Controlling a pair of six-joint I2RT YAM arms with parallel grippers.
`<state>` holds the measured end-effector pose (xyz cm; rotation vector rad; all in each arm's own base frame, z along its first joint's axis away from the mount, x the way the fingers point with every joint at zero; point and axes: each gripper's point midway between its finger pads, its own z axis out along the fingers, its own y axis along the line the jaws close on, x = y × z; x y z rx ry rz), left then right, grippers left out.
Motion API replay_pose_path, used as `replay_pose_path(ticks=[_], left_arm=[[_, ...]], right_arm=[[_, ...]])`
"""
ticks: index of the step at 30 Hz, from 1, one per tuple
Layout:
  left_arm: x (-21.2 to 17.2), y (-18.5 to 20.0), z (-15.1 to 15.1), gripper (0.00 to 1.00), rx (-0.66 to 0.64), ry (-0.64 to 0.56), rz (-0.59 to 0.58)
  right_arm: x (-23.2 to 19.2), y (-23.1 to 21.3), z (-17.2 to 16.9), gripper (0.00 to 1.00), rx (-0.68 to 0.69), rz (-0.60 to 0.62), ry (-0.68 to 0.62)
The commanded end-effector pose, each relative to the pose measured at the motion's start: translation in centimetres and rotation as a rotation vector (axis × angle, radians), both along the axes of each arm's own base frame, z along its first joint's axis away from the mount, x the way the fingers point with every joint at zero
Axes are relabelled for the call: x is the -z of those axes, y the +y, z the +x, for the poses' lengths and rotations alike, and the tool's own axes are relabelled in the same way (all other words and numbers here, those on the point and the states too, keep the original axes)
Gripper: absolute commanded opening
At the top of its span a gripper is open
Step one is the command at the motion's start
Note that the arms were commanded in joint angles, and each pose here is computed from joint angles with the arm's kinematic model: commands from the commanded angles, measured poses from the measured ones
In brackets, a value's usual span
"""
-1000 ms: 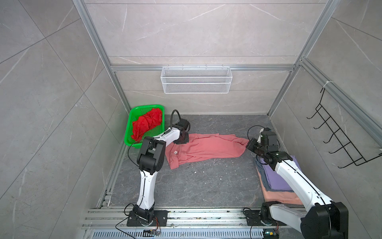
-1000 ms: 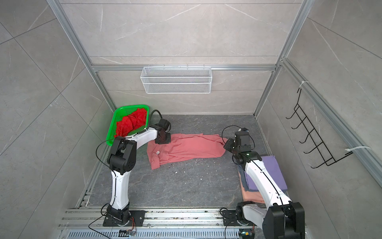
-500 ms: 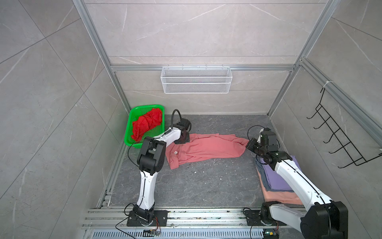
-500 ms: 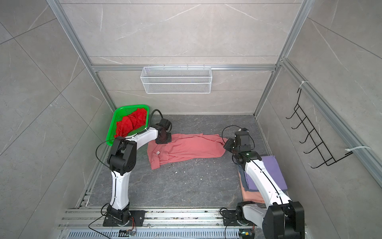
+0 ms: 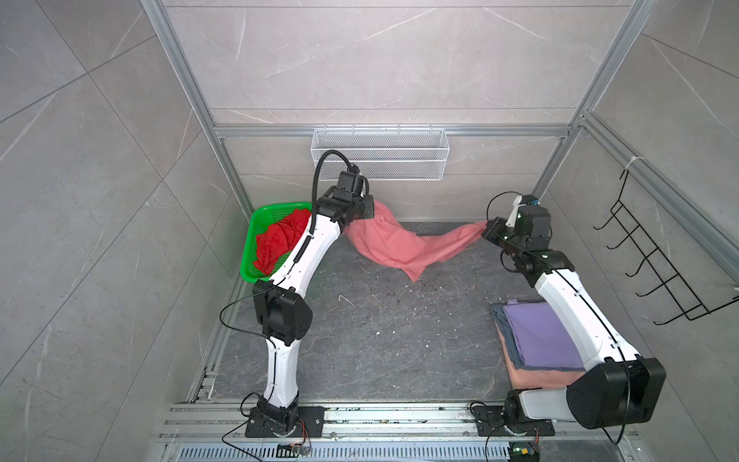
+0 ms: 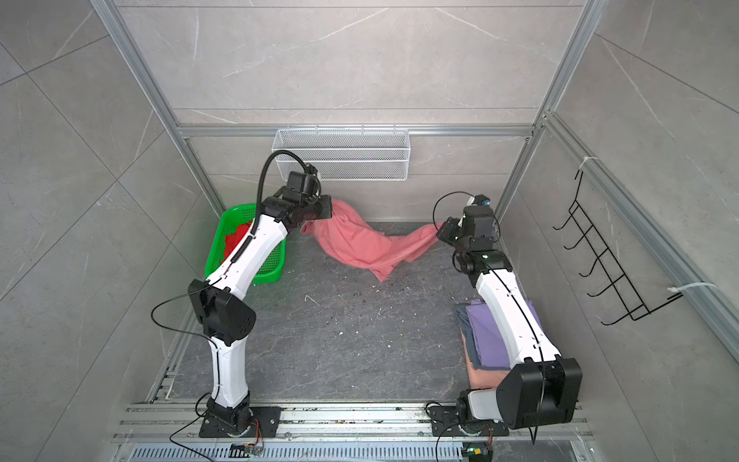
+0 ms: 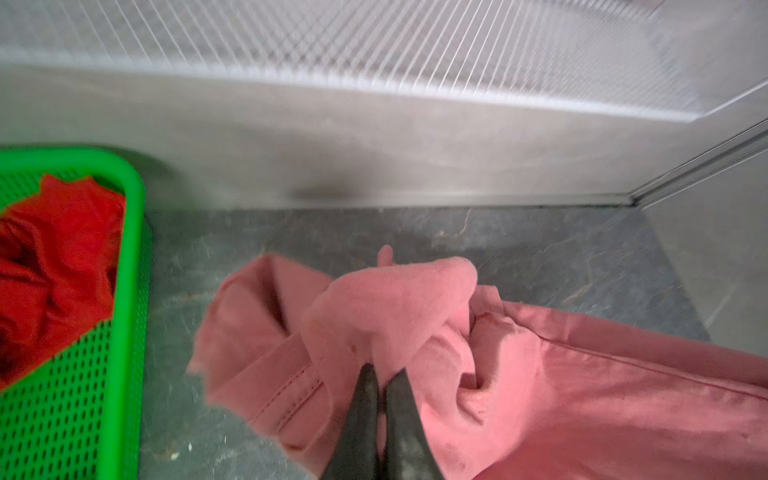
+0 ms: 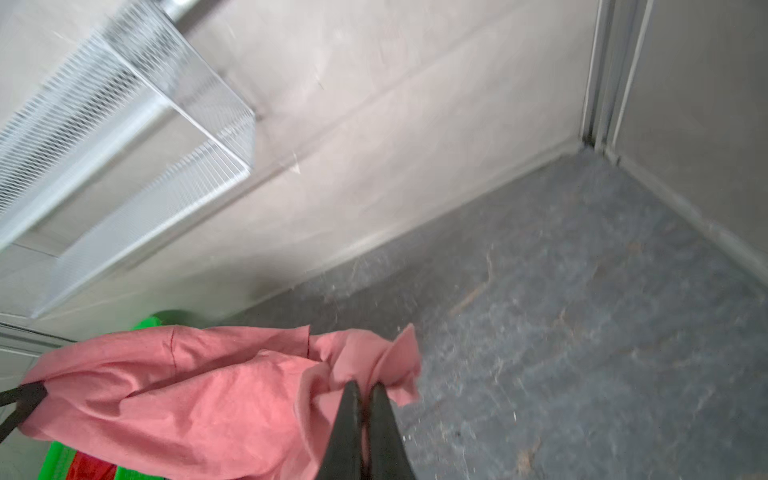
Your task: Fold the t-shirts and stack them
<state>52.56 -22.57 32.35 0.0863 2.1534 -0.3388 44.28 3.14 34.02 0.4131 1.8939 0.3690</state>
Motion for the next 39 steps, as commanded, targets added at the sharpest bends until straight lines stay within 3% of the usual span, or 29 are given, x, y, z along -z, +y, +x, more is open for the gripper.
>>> replay_pose_path(ticks=[1,5,6,9,10,14,24,32,39], left_arm=[[-4.0,2.1,-1.5,0.00,-0.017,-0.133,0.012],[0.3,4.9,-4.3,0.00,-0.097,-0.142,0.029],[2.0,5.7,-5.0,0.05,-0.126,-0.127,0.040],[8.6,8.1,-7.4,0.39,-0.211,-0.017,0.093],[10.6,8.8,-8.3,0.45,-0.236,0.035,0.116],[14.4,9.3,-10.5,0.51,-0.249,0.150,0.142],[16.6,5.9,-9.3,0.55,-0.135,0.225,0.160],[19.8,8.5,-10.6,0.57,-0.234,0.327,0.259],[23.1,10.3,-13.0,0.58,-0.293,0.447,0.184]], right_arm=[[-4.9,-0.5,-2.3,0.00,-0.003,-0.062,-0.116],[1.1,-0.6,-5.3,0.00,-0.011,-0.055,-0.002],[3.6,-0.5,-6.1,0.00,-0.020,-0.042,0.047],[10.7,-0.3,-8.1,0.00,-0.016,-0.004,0.189],[12.9,-0.4,-8.8,0.00,-0.007,0.010,0.236],[17.5,0.1,-10.7,0.00,-0.016,0.061,0.322],[20.2,0.1,-12.2,0.00,0.000,0.091,0.391],[19.3,-0.3,-12.7,0.00,0.015,0.073,0.379],[18.8,-0.2,-12.3,0.00,0.007,0.076,0.374]])
